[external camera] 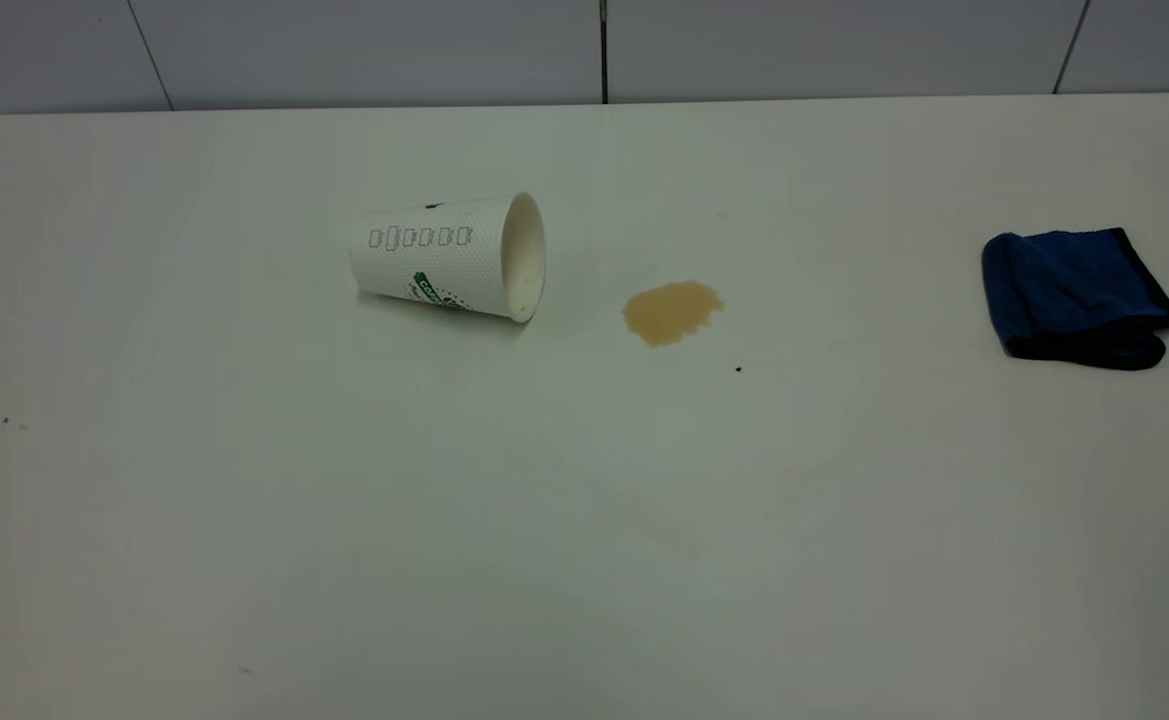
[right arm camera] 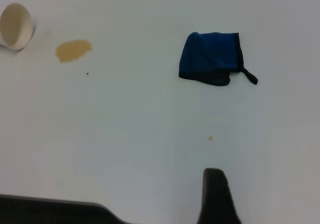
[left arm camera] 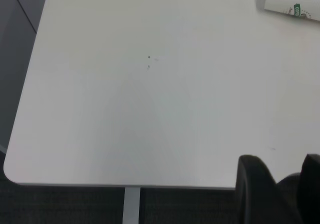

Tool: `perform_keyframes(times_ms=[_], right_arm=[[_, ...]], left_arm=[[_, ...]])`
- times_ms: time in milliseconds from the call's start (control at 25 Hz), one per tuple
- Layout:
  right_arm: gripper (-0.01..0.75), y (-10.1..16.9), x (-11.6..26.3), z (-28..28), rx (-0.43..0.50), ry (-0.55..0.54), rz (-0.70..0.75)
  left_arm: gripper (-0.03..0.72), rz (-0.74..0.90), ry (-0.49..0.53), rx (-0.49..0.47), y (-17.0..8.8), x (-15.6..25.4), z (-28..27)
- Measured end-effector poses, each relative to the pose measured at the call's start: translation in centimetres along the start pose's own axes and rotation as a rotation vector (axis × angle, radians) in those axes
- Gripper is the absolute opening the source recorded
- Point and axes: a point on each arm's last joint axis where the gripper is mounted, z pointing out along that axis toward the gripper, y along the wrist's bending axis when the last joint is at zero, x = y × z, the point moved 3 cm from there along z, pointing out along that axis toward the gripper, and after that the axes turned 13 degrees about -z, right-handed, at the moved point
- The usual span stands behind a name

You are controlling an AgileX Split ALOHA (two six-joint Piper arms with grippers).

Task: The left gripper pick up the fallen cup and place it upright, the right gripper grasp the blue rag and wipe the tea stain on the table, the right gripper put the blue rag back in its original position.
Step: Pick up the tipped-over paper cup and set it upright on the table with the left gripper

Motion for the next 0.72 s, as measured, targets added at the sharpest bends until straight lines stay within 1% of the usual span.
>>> perform_keyframes(times_ms=[280, 440, 560, 720], right_arm=[[0.545, 0.0, 0.0, 0.0, 0.0, 0.0, 0.0], [0.545, 0.0, 0.0, 0.0, 0.0, 0.0, 0.0], [0.545, 0.0, 0.0, 0.0, 0.0, 0.0, 0.0], [0.545, 0.0, 0.0, 0.0, 0.0, 0.0, 0.0]], left_arm=[[0.24, 0.001, -0.001, -0.003, 0.0, 0.0, 0.0], [0.24, 0.023, 0.015, -0.043, 0.3, -0.6, 0.1], [0.24, 0.037, 0.032, -0.074, 0.3, -2.5, 0.2], [0.24, 0.039, 0.088, -0.179, 0.6, -6.0, 1.1]])
